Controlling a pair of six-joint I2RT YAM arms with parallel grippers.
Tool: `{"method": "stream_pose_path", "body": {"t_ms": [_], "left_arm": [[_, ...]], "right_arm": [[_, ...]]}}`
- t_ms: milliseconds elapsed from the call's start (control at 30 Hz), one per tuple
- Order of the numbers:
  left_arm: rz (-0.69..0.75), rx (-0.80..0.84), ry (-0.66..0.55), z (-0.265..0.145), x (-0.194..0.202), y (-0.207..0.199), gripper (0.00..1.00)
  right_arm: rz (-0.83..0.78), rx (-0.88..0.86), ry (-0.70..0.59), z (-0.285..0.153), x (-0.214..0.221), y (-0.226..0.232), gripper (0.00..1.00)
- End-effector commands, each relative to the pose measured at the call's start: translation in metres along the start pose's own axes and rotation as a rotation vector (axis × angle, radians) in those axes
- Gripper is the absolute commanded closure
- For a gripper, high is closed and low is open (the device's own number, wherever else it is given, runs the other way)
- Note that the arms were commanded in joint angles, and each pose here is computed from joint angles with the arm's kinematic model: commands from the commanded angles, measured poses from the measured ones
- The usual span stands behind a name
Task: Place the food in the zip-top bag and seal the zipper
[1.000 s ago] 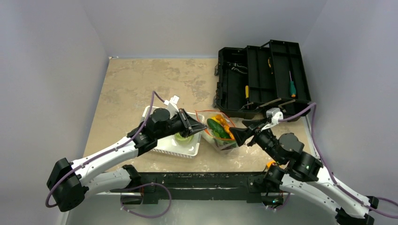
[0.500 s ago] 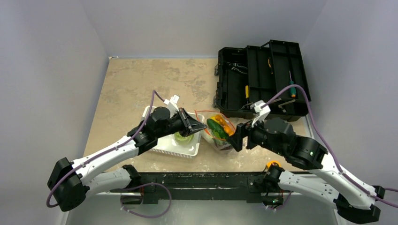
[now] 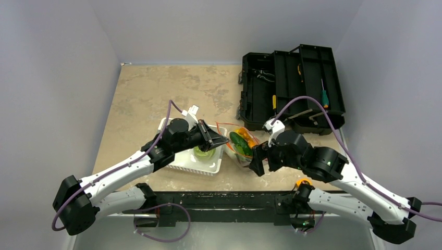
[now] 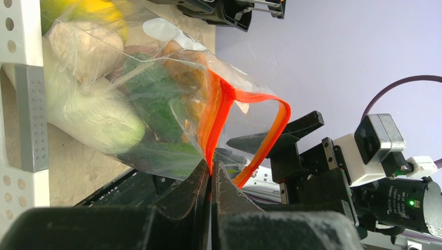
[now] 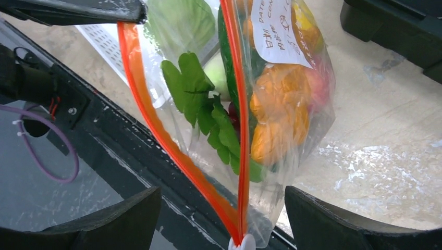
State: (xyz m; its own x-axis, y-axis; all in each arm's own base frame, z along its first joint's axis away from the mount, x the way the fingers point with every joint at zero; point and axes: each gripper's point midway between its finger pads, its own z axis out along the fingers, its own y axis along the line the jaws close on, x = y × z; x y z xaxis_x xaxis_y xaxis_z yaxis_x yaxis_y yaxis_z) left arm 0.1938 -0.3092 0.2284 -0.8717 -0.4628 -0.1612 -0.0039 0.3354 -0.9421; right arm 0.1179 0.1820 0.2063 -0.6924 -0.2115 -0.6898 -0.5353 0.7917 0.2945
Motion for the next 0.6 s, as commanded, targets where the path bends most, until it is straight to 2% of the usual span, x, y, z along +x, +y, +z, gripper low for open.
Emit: {"method": "stream_pose_path", "body": {"t_ms": [0,100,200,333,533,567], "left_arm": [[0.02,0.085,-0.023,-0.003,-0.009,-0.029,1.0],[0.014,0.091,-0.02,-0.003,-0.01,-0.033,1.0],[0.008,0.098,-0.019,-0.003,-0.011,-0.036,1.0],[0.013,0.123,-0.018,-0.006,-0.012,-0.048,1.0],[0.027,0.138,-0.034,-0.011,-0.015,-0.056,1.0],[0.025,0.135,-0.037,-0.011,-0.016,-0.056,1.0]], "right_arm": [[-0.012,0.062,-0.033,0.005,-0.013,-0.006,0.12],[-0.019,0.114,-0.03,0.011,-0.019,-0.01,0.2],[-0.038,0.148,-0.028,0.015,-0.021,-0.014,0.36],[-0.055,0.139,-0.055,0.013,-0.027,-0.013,0.47],[-0.029,0.103,-0.174,0.0,-0.045,-0.009,0.56],[-0.024,0.097,-0.191,-0.001,-0.047,-0.008,0.6]]}}
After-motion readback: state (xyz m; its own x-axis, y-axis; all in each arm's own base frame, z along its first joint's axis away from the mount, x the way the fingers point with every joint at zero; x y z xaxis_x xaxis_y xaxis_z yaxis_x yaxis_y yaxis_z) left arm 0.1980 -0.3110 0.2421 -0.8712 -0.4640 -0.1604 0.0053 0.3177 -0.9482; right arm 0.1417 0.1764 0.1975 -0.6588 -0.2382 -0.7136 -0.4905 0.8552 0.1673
